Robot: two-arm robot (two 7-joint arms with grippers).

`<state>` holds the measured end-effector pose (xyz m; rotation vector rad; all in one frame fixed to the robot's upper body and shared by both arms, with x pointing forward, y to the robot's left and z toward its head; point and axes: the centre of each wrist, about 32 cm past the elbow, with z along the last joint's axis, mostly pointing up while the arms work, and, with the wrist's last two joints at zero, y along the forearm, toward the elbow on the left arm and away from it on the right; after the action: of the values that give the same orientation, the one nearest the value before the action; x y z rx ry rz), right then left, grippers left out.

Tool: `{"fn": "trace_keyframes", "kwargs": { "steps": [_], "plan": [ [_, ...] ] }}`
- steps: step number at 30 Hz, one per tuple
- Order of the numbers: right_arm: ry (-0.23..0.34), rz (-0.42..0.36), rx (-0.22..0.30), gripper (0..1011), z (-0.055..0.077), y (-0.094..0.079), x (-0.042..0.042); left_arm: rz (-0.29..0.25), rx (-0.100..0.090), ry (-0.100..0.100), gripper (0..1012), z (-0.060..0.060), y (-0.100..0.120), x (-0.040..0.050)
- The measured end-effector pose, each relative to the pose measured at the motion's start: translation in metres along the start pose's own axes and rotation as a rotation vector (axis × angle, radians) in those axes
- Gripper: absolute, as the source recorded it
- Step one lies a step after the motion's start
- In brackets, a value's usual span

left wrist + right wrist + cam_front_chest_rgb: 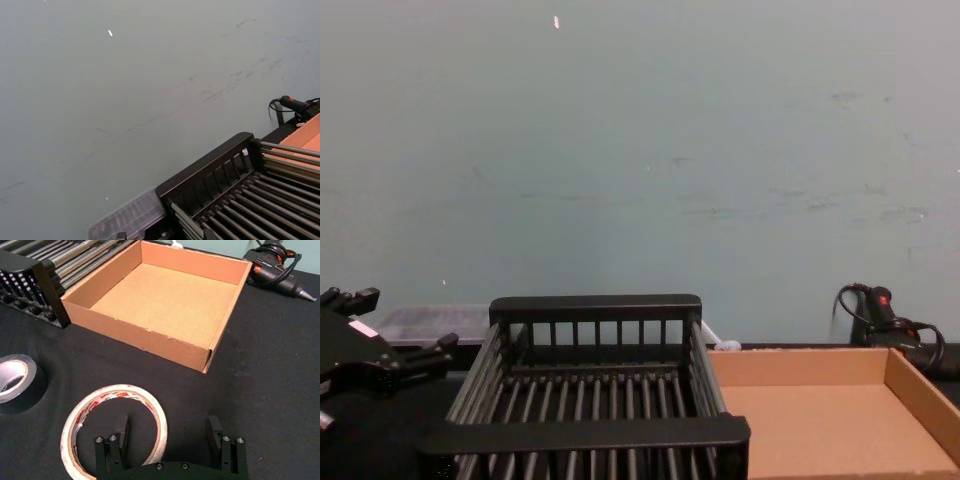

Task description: Pick up the white tape and place it into the black box , Pick up the silver tape and place it into the brown box.

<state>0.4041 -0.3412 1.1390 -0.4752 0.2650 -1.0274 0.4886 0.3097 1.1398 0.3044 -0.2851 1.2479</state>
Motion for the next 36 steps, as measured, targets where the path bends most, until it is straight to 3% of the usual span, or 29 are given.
{"fn": "trace_keyframes", "kwargs": {
  "steps": [17,27,28,36],
  "plan": [
    [-0.01,0.002,0.0,1003,-0.0006,0.0005,0.0005,0.0,0.0,0.0,1001,0.0,0.0,0.0],
    [-0.008,0.001,0.001,785,-0.0005,0.0003,0.0005,0.0,0.0,0.0,1001,0.0,0.0,0.0],
    [-0.008,0.001,0.001,718,-0.0005,0.0002,0.0005,0.0,0.0,0.0,1001,0.0,0.0,0.0],
    [-0.008,0.0,0.001,500,-0.0003,0.0002,0.0005,0.0,0.0,0.0,1001,0.0,0.0,0.0]
  ]
}}
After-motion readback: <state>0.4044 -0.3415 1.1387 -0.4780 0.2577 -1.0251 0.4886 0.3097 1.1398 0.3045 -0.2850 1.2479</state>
